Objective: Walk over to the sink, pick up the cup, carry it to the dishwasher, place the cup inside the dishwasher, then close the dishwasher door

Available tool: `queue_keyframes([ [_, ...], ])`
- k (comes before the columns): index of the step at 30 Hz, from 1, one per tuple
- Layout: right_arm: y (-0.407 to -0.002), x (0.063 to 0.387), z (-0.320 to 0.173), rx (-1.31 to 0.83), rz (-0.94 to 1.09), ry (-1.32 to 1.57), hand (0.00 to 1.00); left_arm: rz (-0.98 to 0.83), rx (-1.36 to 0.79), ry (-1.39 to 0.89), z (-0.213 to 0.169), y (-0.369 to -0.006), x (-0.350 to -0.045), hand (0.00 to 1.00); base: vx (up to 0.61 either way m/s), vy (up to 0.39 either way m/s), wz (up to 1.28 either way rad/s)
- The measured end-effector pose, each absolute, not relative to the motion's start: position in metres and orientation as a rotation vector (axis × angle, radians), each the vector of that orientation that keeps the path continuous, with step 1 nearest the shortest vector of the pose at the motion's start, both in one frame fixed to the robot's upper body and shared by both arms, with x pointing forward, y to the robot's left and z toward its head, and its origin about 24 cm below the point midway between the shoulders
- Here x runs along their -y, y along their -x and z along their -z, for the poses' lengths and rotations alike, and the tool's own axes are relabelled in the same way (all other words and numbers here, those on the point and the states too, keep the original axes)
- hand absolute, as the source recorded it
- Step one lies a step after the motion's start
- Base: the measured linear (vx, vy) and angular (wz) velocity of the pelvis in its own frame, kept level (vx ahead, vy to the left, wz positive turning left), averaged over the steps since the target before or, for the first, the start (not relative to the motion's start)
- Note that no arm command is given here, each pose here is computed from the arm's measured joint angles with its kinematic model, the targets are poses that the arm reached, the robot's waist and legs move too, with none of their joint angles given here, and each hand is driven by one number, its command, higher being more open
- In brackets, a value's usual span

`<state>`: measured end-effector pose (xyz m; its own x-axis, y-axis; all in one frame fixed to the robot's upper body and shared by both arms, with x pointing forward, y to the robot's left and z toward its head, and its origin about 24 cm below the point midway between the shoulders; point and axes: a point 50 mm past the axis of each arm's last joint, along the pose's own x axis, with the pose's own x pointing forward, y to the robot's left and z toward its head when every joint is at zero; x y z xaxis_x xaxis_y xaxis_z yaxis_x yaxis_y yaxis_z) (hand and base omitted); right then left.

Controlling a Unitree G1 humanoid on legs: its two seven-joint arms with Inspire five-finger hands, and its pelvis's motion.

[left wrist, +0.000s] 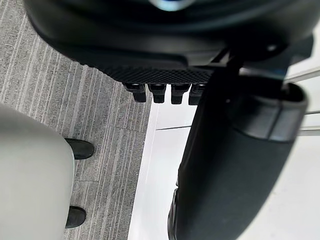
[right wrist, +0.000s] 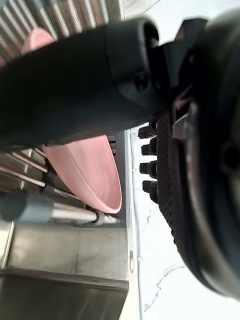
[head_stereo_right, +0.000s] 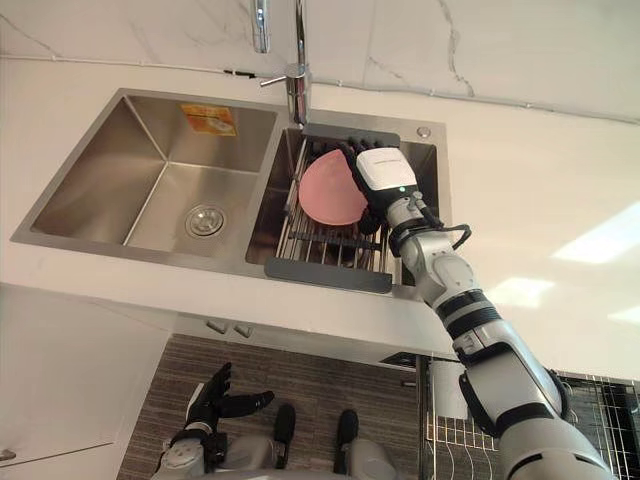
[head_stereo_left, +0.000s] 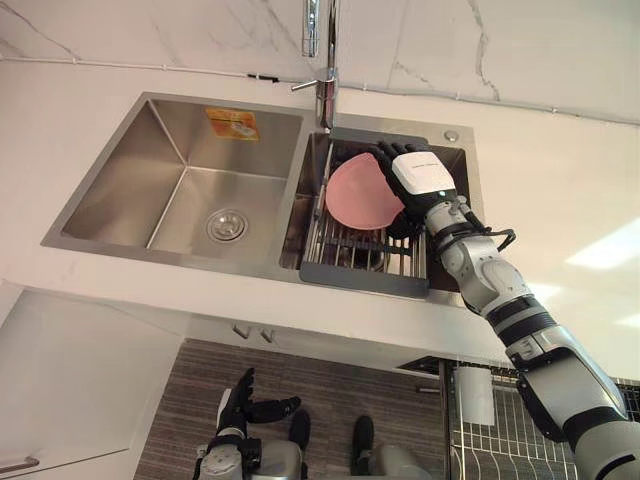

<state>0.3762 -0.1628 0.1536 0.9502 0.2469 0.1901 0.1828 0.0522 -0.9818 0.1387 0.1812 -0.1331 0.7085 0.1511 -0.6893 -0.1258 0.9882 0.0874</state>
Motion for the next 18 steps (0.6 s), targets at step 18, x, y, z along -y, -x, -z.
queue_keyframes([
  [18, -0.381, 0.163, -0.167, 0.42, 0.086, 1.542, 0.0, -0.17, -0.748, -0.035, 0.131, -0.143, -0.181, 1.0, -0.02, -0.006, 0.03],
])
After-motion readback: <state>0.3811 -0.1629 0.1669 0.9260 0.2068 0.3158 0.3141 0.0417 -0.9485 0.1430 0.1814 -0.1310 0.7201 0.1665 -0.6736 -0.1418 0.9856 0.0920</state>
